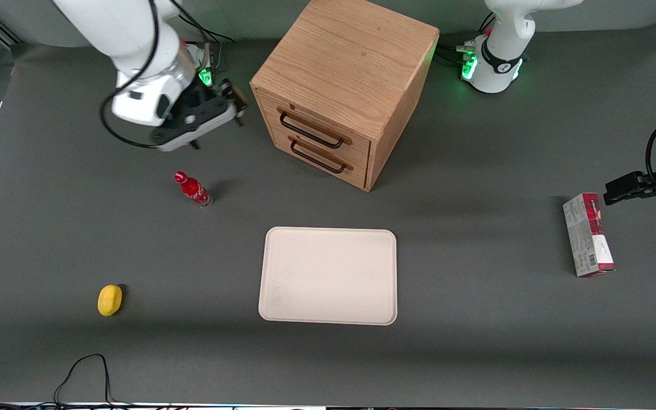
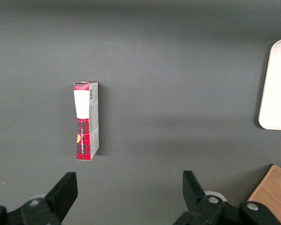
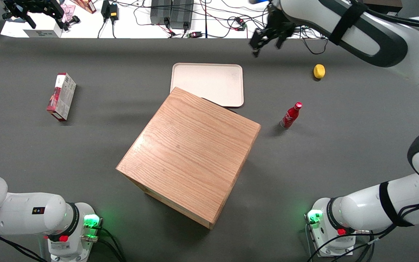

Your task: Open upper drawer

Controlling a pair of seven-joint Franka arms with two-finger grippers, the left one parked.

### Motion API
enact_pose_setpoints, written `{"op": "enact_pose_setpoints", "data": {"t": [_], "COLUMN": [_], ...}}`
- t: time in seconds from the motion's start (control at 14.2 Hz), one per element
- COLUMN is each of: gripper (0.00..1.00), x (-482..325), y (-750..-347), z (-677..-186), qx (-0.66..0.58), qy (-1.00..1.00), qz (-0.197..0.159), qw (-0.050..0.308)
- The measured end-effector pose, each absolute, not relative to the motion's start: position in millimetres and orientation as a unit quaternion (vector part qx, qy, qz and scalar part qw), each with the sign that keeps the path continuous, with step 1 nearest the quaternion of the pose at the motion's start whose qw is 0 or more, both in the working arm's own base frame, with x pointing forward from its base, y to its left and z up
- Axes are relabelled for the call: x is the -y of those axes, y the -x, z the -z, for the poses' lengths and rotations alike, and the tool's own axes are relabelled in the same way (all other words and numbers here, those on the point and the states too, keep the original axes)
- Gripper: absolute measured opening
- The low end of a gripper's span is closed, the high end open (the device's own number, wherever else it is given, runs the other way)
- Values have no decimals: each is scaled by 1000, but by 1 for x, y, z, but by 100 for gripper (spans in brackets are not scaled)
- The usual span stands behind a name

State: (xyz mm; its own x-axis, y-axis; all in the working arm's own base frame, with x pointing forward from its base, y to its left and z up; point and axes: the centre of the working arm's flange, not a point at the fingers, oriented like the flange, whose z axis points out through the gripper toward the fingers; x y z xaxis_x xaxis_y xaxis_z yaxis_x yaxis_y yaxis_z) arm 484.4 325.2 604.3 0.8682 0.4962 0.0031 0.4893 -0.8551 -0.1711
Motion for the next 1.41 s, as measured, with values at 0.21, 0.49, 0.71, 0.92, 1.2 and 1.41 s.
{"op": "enact_pose_setpoints", "data": {"t": [0.21, 0.49, 0.71, 0.92, 1.2, 1.41], "gripper": [100, 100, 100, 100, 100, 100], "x": [-367, -396, -399, -401, -400, -399], "y": [-473, -460, -460, -460, -457, -455], "z": [-587, -565, -536, -480, -437, -424], "qx": [336, 405, 443, 466, 471, 468], "qy": [927, 894, 874, 863, 860, 862], "qz": [-56, -80, -91, -87, -83, -78], "qw": [154, 172, 176, 178, 178, 176]}}
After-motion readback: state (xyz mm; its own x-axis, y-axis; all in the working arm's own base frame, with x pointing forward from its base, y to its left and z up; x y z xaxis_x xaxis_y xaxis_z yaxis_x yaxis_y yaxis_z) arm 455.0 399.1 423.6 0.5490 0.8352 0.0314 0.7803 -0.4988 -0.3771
